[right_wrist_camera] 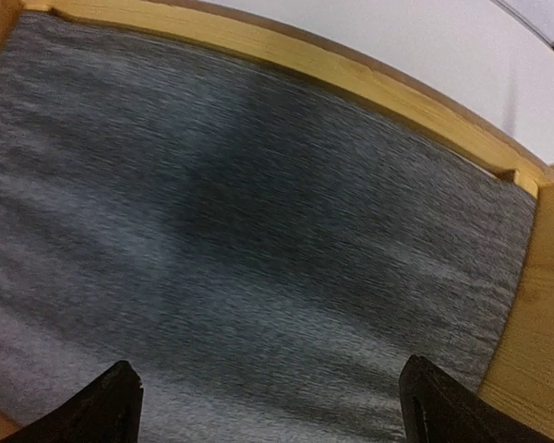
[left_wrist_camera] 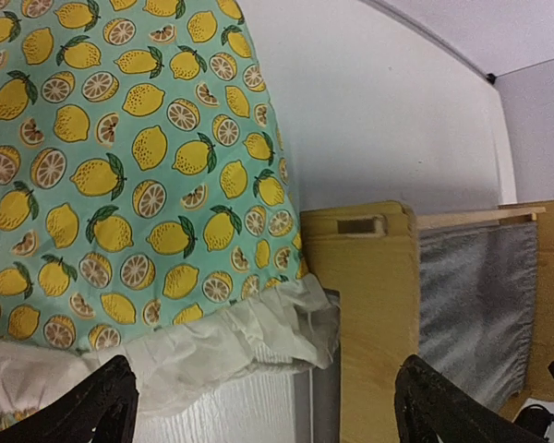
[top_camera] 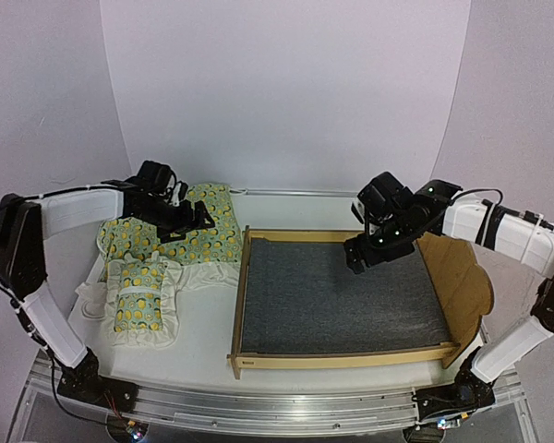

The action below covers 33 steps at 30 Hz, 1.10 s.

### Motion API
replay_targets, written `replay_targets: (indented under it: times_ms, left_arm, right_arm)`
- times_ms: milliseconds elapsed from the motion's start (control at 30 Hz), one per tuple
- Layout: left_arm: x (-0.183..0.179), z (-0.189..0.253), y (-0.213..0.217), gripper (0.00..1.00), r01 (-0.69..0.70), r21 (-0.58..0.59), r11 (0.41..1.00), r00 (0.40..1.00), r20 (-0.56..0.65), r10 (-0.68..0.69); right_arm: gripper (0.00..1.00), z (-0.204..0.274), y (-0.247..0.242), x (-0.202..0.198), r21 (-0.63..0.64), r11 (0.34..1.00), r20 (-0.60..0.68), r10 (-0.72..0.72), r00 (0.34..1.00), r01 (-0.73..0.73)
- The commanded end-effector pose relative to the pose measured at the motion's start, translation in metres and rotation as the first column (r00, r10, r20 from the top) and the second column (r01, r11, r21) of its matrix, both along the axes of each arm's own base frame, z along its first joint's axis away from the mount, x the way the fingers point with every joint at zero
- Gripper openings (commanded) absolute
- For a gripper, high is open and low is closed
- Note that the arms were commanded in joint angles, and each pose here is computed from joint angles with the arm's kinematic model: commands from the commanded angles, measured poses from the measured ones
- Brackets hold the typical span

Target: Set up the pet bed

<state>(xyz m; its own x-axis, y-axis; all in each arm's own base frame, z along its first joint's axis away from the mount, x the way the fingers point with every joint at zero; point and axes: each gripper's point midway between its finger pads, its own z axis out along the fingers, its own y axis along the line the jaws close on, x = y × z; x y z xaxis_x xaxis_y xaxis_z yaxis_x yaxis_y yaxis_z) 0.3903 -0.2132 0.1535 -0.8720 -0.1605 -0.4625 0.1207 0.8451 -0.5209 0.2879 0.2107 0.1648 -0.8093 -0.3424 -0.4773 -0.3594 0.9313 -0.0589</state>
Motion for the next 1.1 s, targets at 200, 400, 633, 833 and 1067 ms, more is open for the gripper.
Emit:
replay_targets:
  times_ms: [200, 400, 633, 833, 1067]
  left_arm:
    - [0.091, -0.03, -0.019, 0.96, -0.064, 0.17, 0.983, 0.998, 0.013, 0.062]
    - [0.104, -0.052, -0.03, 0.95, -0.049, 0.319, 0.947, 0.999, 0.014, 0.046]
    - [0.103, -0.08, -0.048, 0.99, 0.006, 0.356, 0.935, 1.0, -0.024, 0.002]
    - [0.106, -0.108, -0.048, 0.99, 0.036, 0.416, 0.909, 0.998, -0.062, -0.011]
    - [0.115, -0.145, -0.024, 0.89, 0.026, 0.513, 0.858, 0.994, -0.102, 0.031]
  right_arm:
    - [0.98, 0.0, -0.109, 0.007, -0.155, 0.923, 0.162, -0.329, 0.93, 0.353]
    - [0.98, 0.006, -0.15, 0.016, -0.159, 0.874, 0.228, -0.42, 0.879, 0.459]
    - [0.98, 0.008, -0.175, 0.032, -0.19, 0.846, 0.252, -0.448, 0.858, 0.497]
    - [0.98, 0.014, -0.178, 0.05, -0.182, 0.848, 0.291, -0.438, 0.851, 0.498]
    - [0.98, 0.012, -0.172, 0.088, -0.222, 0.872, 0.305, -0.362, 0.881, 0.436]
